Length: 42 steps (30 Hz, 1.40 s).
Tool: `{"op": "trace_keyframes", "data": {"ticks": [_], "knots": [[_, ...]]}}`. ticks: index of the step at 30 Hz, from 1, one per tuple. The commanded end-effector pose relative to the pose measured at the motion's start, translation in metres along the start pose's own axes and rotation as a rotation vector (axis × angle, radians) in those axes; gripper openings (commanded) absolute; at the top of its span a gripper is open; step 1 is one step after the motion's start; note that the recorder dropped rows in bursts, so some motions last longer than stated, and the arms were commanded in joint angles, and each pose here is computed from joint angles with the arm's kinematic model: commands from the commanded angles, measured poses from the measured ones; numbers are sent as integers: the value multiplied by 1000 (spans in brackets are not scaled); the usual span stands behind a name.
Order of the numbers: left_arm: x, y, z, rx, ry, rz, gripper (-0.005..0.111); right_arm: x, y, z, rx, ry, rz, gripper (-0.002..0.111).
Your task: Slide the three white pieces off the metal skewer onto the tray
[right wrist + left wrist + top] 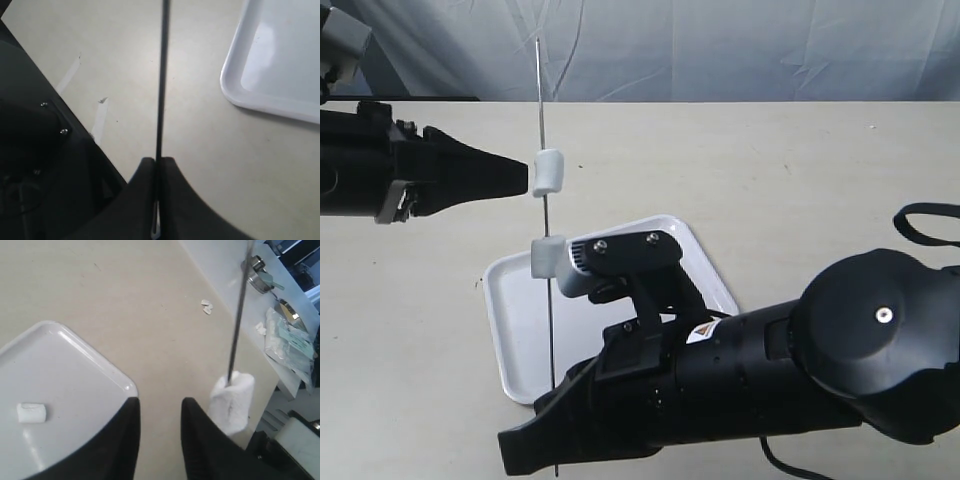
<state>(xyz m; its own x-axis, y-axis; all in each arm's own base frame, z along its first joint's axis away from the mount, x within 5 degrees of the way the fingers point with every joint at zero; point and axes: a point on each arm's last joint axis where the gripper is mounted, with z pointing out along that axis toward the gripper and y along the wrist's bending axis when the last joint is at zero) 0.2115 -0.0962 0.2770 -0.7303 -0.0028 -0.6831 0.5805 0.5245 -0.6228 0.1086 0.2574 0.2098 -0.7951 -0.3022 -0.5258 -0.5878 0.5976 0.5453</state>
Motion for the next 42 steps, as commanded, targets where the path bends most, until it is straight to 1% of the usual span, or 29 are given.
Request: {"op": "trace_keyframes", "data": {"ticks": [1, 4, 9, 19, 24, 30, 35, 37, 42], "knots": [[3, -7, -2, 59, 20, 6, 28, -2, 1, -3, 0, -17, -14, -1], [4, -9, -2, 87, 30, 20, 28, -2, 1, -3, 0, -17, -14, -1], [1, -10, -2, 95, 6, 18, 28, -2, 1, -3, -2, -13, -17, -1], [-2, -6, -1, 50, -26, 32, 28, -2, 1, -3, -2, -14, -15, -1], [-3, -5, -1, 55, -42, 19, 28, -2, 1, -3, -2, -14, -15, -1], [2, -6, 18, 105, 0, 1, 28, -2, 1, -3, -4, -10, -15, -1], [5, -8, 33, 67, 10, 22, 28, -1, 2, -3, -12, -1, -12, -1], [5, -7, 34, 63, 13, 37, 28, 0, 2, -3, -14, 2, -13, -1], [6, -5, 35, 63, 13, 26, 28, 0, 2, -3, -16, 4, -13, -1]]}}
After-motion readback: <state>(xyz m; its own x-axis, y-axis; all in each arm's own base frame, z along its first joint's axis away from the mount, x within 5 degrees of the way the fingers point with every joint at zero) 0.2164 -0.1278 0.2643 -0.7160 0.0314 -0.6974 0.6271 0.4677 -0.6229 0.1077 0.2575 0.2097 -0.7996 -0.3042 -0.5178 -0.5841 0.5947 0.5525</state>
